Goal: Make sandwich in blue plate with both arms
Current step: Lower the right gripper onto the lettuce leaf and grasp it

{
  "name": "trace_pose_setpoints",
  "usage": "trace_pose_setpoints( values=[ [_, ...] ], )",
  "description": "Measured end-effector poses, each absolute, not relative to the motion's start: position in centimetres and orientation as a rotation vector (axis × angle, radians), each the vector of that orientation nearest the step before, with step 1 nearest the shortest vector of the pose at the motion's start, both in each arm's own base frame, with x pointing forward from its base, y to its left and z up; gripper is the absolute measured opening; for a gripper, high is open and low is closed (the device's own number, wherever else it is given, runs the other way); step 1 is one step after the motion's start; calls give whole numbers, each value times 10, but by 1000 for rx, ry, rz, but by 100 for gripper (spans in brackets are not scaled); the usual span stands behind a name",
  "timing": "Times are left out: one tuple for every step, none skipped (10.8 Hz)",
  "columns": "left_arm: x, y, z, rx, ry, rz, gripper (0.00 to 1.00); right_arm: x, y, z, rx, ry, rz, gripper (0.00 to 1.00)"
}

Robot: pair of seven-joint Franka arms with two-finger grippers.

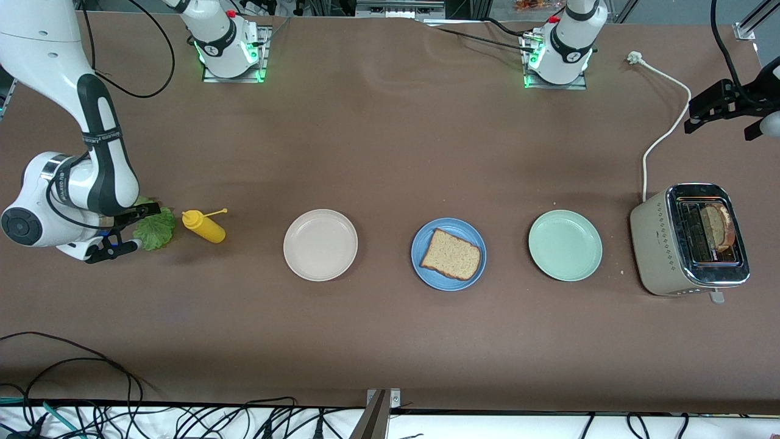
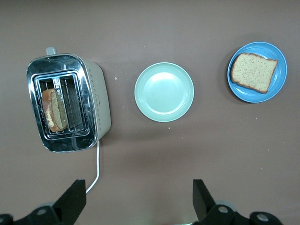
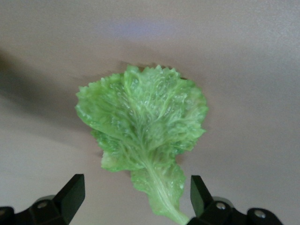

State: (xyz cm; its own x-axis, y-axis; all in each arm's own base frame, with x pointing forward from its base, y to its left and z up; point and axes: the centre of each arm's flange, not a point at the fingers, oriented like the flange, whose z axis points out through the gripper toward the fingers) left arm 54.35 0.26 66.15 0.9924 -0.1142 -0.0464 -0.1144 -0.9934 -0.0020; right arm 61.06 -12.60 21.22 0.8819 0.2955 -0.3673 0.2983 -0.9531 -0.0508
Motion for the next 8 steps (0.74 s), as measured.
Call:
trace_pose_setpoints(
  values=[
    [544, 1, 661, -3131, 184, 75, 100, 610, -128, 208, 3039, 489, -591, 100],
    [545, -1, 659, -3130, 190, 81, 100, 610, -129, 202, 3037, 499, -597, 100],
    [546, -4, 657, -3129, 197, 86, 100, 609, -131, 198, 3036, 504, -602, 100],
    [547, -5, 656, -3129, 200, 90, 100, 608, -133, 193, 3035, 506, -605, 100],
    [548, -5, 655, -3129, 199, 92, 100, 608, -134, 191, 3035, 516, -610, 95],
    [548, -4, 654, -3129, 197, 93, 100, 607, -135, 189, 3034, 523, -614, 89],
    [548, -4, 654, -3129, 196, 94, 100, 607, -135, 188, 3034, 527, -618, 85],
    [548, -4, 654, -3129, 195, 94, 100, 606, -135, 186, 3033, 528, -623, 70]
  ],
)
